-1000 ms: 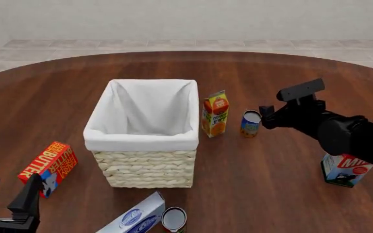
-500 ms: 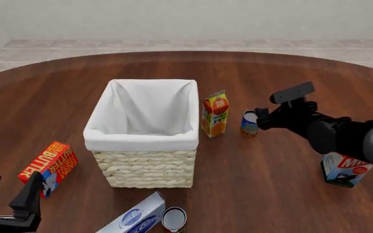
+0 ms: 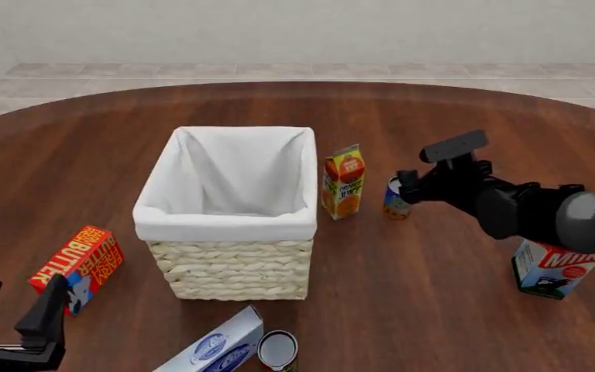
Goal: Pick up the alphabet soup and the tomato sauce, and put them in the basket.
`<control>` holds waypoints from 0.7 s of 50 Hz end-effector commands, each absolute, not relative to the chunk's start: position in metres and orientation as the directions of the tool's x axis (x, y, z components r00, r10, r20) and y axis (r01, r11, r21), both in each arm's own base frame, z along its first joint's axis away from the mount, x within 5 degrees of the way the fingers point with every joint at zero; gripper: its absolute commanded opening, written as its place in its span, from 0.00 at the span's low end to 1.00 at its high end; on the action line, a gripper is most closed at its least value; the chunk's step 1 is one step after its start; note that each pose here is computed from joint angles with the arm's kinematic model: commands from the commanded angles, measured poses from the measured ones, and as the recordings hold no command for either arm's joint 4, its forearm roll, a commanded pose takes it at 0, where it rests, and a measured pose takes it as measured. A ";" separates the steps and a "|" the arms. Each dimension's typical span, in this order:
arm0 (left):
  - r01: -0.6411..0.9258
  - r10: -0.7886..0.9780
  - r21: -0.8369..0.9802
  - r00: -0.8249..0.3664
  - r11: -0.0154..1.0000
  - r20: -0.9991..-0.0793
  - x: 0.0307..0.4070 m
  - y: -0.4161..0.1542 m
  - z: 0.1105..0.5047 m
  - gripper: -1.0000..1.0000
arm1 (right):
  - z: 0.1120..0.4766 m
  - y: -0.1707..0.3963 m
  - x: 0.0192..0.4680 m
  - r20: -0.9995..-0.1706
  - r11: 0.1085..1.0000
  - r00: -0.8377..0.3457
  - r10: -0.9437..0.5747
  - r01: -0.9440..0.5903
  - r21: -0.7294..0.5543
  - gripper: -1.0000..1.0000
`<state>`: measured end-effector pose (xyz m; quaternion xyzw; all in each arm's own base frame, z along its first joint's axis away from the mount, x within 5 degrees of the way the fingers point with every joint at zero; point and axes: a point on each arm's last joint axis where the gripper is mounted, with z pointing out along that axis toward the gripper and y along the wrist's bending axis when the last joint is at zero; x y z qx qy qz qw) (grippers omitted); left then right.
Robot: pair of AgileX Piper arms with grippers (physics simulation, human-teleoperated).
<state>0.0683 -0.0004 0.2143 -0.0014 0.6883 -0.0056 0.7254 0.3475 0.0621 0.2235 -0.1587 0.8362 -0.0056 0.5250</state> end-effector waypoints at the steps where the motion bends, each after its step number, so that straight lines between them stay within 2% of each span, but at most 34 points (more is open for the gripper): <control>1: 0.006 -0.010 -0.010 0.052 1.000 -0.999 0.066 0.000 0.214 1.00 | 0.217 0.066 0.357 -0.877 0.952 -0.405 -0.259 -0.260 -0.162 1.00; 35: 0.005 -0.009 -0.009 0.049 1.000 -0.999 0.067 0.000 0.214 1.00 | 0.184 0.059 0.379 -0.848 0.960 -0.470 -0.247 -0.238 -0.147 1.00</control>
